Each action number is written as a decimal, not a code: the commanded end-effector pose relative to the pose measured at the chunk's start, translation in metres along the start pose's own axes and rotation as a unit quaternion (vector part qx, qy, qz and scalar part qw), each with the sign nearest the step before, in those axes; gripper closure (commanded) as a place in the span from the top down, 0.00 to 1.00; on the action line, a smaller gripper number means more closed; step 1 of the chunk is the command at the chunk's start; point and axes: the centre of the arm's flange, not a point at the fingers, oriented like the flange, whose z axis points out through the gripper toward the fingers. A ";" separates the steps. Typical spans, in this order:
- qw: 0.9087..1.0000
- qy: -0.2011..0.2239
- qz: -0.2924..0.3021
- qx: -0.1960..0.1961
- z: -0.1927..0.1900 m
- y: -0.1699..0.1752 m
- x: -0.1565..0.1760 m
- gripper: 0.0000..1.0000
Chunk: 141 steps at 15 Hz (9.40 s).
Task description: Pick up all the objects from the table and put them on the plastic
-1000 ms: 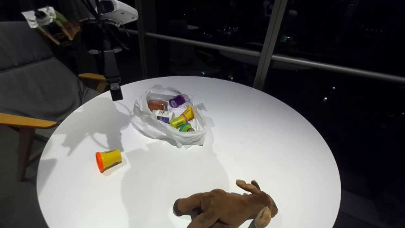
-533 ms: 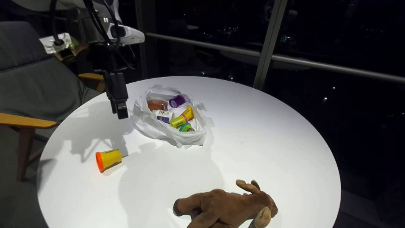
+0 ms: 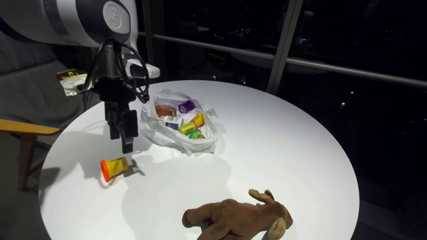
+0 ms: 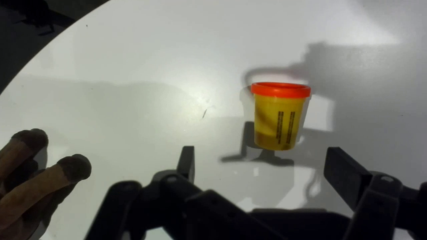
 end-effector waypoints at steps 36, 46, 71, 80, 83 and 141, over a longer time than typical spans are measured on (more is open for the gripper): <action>0.917 0.274 0.206 0.206 -0.137 0.016 0.027 0.19; 0.935 0.208 0.235 0.164 -0.116 -0.008 0.122 0.19; 0.946 0.171 0.243 0.127 -0.069 0.049 0.125 1.00; 0.936 0.098 0.338 -0.013 -0.031 0.177 0.097 1.00; 0.932 0.057 0.356 -0.042 -0.007 0.215 0.088 1.00; 0.813 0.367 0.355 0.281 -0.121 -0.023 0.083 0.08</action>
